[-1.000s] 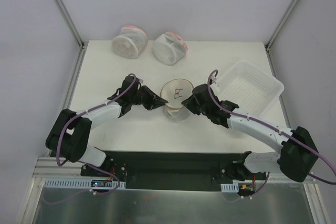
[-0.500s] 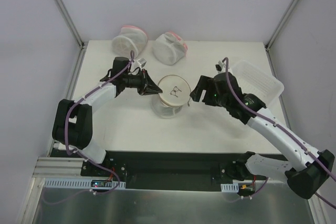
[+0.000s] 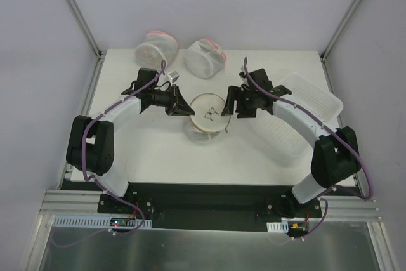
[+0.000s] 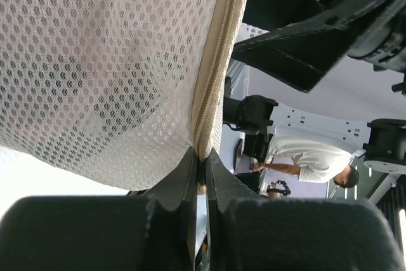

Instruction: Unzip the laundry bag and remove the bra

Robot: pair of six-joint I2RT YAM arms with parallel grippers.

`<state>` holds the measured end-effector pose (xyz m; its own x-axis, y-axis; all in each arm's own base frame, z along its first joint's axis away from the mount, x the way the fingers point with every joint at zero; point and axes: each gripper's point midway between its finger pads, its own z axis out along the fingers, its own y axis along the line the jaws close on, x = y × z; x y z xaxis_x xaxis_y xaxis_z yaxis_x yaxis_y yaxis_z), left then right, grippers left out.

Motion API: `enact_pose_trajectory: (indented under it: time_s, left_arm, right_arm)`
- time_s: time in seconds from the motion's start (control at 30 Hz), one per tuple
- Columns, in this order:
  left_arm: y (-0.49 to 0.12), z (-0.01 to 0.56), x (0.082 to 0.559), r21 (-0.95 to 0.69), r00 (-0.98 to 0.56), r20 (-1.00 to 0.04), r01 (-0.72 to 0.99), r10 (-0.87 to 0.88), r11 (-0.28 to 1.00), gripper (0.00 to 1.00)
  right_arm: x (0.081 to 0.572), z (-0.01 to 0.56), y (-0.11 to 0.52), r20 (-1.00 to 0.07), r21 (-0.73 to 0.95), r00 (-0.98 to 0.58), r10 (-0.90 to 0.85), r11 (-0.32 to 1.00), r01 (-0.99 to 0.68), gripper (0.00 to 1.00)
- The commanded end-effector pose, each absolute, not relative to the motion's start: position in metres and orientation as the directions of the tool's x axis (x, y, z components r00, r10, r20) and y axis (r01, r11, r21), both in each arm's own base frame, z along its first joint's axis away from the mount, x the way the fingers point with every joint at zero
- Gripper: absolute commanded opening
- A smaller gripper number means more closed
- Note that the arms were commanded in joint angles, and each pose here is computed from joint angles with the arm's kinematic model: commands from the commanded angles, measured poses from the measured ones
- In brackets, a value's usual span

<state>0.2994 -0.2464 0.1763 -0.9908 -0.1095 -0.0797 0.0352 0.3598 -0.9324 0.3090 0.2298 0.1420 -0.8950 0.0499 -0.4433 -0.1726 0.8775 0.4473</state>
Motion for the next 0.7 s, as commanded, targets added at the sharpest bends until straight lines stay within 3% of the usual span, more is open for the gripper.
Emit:
enact_pose_trajectory:
  time_s: [0.0,0.1,0.13,0.17,0.27,0.3,0.33,0.43,0.53,0.67]
  left_arm:
    - [-0.240,0.197,0.297,-0.940,-0.986,-0.149,0.119,-0.073,0.318,0.00]
    - [-0.237,0.194,0.296,-0.941,-0.987,-0.144,0.113,-0.076,0.319,0.00]
    - [-0.237,0.192,0.295,-0.942,-0.988,-0.138,0.108,-0.074,0.319,0.00]
    - [-0.237,0.191,0.295,-0.941,-0.987,-0.140,0.109,-0.075,0.321,0.00]
    - [-0.235,0.191,0.296,-0.933,-0.983,-0.166,0.130,-0.083,0.335,0.00]
    - [-0.234,0.192,0.297,-0.928,-0.979,-0.182,0.141,-0.089,0.345,0.02]
    - [-0.233,0.194,0.299,-0.922,-0.974,-0.204,0.158,-0.095,0.355,0.14]
    - [-0.225,0.203,0.306,-0.869,-0.941,-0.310,0.223,-0.136,0.441,0.93]
    - [-0.208,0.220,0.312,-0.759,-0.862,-0.479,0.313,-0.164,0.571,0.99]
    - [-0.196,0.240,0.298,-0.503,-0.694,-0.719,0.483,-0.037,0.717,0.99]
  right_arm:
    - [0.319,0.158,0.258,-0.465,0.530,-0.885,0.001,0.801,-0.278,0.72]
    - [0.320,0.158,0.269,-0.451,0.580,-0.892,0.005,0.761,-0.289,0.63]
    - [0.320,0.156,0.272,-0.444,0.593,-0.896,0.006,0.751,-0.289,0.56]
    - [0.320,0.160,0.277,-0.442,0.615,-0.897,0.017,0.733,-0.289,0.36]
    - [0.320,0.166,0.279,-0.438,0.636,-0.897,0.055,0.724,-0.266,0.02]
    - [0.321,0.169,0.277,-0.442,0.638,-0.894,0.071,0.725,-0.258,0.02]
    - [0.319,0.177,0.276,-0.449,0.645,-0.889,0.092,0.722,-0.251,0.01]
    - [0.318,0.183,0.271,-0.419,0.662,-0.892,0.170,0.729,-0.172,0.02]
    - [0.315,0.183,0.268,-0.347,0.687,-0.902,0.259,0.725,-0.056,0.02]
    - [0.314,0.176,0.270,-0.256,0.702,-0.913,0.318,0.711,0.050,0.01]
